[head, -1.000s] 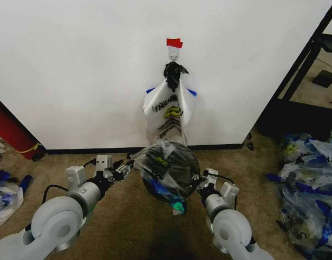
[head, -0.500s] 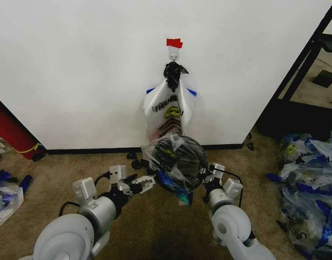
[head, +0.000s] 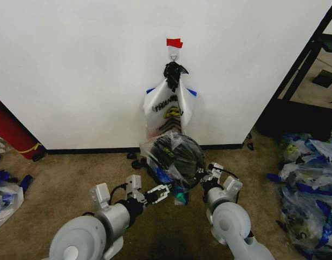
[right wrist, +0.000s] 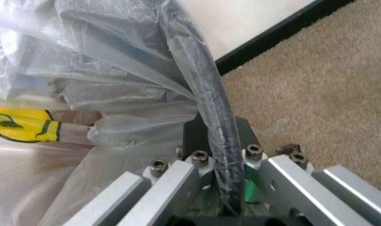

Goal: Pick up the garbage bag from the wall and place it over the trash bin.

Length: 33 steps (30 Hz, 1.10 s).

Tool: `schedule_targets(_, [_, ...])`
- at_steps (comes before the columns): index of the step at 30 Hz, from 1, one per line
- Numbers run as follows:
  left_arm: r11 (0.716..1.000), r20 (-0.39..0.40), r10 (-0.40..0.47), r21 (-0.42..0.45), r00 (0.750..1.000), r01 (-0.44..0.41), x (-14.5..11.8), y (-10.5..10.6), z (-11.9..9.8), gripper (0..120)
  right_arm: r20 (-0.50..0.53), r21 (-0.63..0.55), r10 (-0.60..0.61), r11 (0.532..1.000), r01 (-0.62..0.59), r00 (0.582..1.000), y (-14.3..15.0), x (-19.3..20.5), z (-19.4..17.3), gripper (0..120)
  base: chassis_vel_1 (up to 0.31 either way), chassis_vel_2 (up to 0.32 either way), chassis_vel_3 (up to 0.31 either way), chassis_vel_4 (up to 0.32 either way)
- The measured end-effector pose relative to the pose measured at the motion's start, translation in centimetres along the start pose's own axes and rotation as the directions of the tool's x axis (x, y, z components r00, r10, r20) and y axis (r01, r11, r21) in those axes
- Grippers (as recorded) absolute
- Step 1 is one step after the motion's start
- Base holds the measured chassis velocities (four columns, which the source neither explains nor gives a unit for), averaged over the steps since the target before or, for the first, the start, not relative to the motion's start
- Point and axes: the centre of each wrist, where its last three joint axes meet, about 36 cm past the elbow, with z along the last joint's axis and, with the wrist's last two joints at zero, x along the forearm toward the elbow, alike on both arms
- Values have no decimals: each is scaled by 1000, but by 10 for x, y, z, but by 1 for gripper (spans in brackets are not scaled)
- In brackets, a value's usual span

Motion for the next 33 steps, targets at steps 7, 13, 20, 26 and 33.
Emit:
schedule_targets(7, [1000, 6, -4, -9, 1000, 4, 4, -2, 0, 75, -9, 14, 5, 1000, -5, 1000, 1, -1, 4, 0, 0, 0, 0, 0])
schedule_targets(13, [1000, 8, -8, -13, 1000, 9, 4, -2, -1, 73, -9, 12, -3, 1000, 3, 1000, 9, -3, 7, 0, 0, 0, 0, 0])
schedule_targets(20, [1000, -4, -28, -7, 1000, 28, -7, 1, 2, 73, -9, 18, -5, 1000, 5, 1000, 12, -3, 10, 0, 0, 0, 0, 0])
schedule_targets(26, [999, 3, -42, -4, 999, 42, -15, 3, 1, 59, -10, 18, -6, 1000, 6, 1000, 12, -3, 11, 0, 0, 0, 0, 0])
schedule_targets(33, [998, 14, -63, 0, 998, 63, -20, 7, 0, 34, -8, 17, -9, 1000, 9, 1000, 13, -2, 11, 0, 0, 0, 0, 0])
